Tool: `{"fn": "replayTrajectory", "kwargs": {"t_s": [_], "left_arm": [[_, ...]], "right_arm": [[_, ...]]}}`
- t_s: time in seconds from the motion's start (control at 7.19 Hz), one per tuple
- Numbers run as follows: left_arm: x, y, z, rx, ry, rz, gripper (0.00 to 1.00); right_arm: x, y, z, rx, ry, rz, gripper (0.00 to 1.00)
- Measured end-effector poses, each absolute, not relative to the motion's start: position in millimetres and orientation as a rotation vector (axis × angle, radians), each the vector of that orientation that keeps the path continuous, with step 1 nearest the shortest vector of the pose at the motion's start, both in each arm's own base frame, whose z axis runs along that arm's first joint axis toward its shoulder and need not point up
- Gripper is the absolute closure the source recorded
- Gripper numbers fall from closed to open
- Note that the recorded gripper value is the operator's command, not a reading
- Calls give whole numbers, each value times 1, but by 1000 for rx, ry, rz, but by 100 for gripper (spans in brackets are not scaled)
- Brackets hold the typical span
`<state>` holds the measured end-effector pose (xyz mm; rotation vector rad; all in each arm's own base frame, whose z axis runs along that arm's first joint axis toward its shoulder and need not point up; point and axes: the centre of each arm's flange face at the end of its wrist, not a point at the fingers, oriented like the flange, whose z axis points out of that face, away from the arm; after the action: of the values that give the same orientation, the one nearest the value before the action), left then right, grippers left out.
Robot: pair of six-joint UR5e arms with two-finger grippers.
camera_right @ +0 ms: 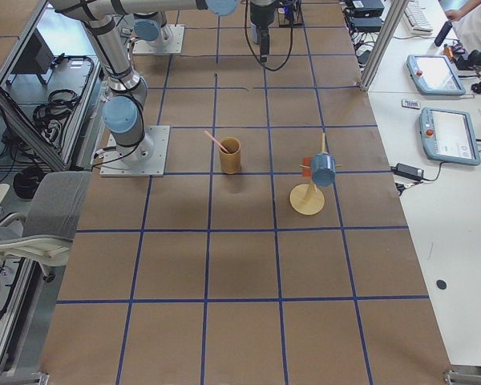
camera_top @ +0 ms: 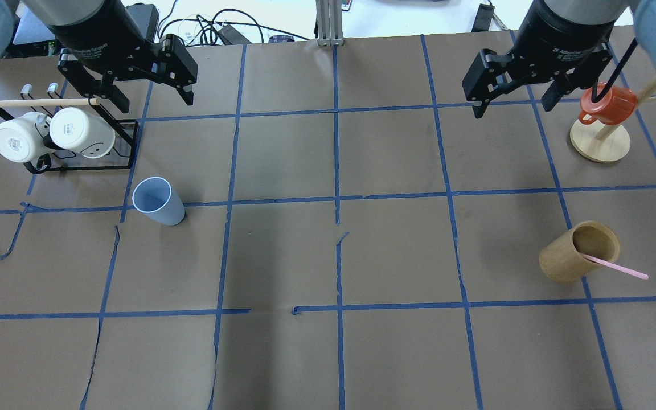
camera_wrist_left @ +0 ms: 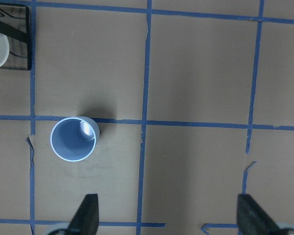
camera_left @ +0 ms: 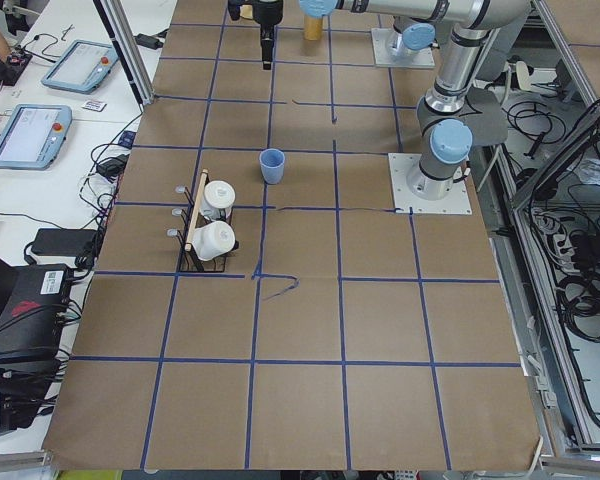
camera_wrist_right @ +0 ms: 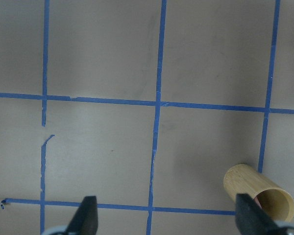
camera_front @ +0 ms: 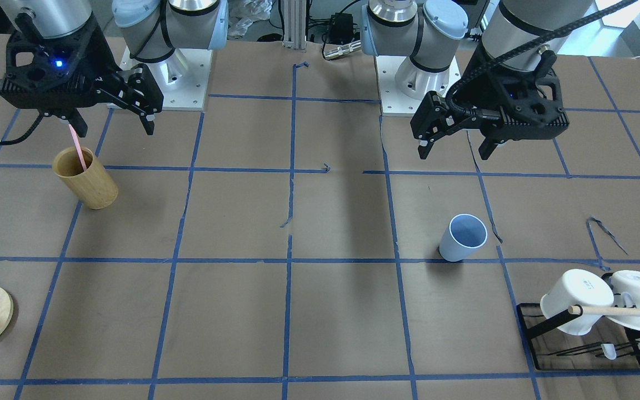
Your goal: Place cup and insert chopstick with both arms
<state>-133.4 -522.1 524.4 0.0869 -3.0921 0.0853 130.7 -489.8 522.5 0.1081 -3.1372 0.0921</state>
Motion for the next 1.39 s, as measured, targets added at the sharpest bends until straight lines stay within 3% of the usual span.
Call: {"fn": "replayTrajectory", "kwargs": {"t_s": [0.97, 1.39], "left_arm": [[-128, -519, 526, 91, -3139, 96, 0], [-124, -517, 510, 94, -3176, 51, 0]], "right_arm": [[81, -490, 504, 61, -3136, 19, 0], [27, -456, 471, -5, -3081, -94, 0]]}}
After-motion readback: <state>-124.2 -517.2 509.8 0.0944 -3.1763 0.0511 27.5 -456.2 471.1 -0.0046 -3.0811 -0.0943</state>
